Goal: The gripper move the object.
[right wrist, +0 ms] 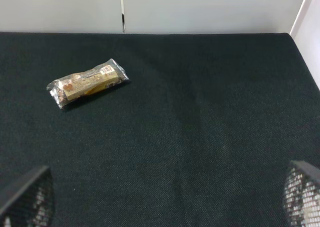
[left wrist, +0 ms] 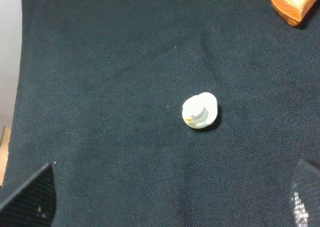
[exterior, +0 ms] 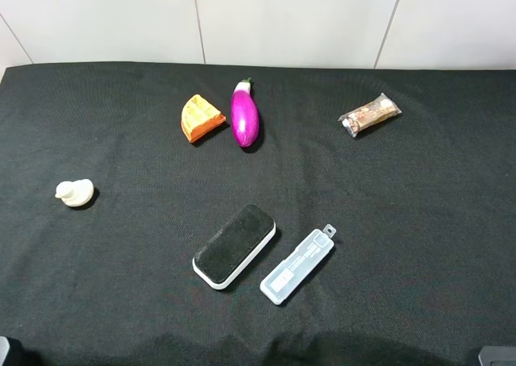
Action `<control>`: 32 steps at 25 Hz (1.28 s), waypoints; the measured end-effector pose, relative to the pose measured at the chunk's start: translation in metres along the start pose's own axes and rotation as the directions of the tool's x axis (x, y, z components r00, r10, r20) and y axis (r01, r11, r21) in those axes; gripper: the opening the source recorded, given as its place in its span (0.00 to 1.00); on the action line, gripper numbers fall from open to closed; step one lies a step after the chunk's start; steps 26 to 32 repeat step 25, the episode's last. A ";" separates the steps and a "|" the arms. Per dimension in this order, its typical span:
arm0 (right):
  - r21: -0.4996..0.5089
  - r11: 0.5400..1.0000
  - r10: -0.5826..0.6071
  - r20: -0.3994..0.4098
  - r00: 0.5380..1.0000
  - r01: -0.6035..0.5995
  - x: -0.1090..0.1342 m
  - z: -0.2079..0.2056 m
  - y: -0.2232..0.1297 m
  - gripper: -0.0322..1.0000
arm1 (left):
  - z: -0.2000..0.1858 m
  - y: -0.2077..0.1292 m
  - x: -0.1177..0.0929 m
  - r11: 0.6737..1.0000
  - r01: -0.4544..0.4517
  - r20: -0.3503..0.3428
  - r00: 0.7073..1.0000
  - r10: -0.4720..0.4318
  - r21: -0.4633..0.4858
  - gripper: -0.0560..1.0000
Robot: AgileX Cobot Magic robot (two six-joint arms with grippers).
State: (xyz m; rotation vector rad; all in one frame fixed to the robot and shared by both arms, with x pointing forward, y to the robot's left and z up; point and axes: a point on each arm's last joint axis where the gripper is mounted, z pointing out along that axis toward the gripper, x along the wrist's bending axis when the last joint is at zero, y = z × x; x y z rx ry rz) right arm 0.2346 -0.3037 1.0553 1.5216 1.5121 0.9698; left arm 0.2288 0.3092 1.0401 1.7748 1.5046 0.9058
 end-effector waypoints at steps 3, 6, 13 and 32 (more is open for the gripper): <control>0.000 1.000 0.000 0.000 1.000 0.000 0.000 0.000 0.000 0.70 | 0.000 0.000 0.000 1.000 0.000 0.000 1.000 0.000 0.000 0.99; 0.000 1.000 0.000 0.000 1.000 0.000 0.000 0.000 0.000 0.70 | 0.000 0.000 0.000 1.000 0.000 0.000 1.000 0.000 0.000 0.99; 0.000 1.000 0.000 0.000 1.000 0.000 0.000 0.000 0.000 0.70 | 0.000 0.000 0.000 1.000 0.000 0.000 1.000 0.000 0.000 0.99; 0.000 1.000 0.000 0.000 1.000 0.000 0.000 0.000 0.000 0.70 | 0.000 0.000 0.000 1.000 0.000 0.000 1.000 0.000 0.000 0.99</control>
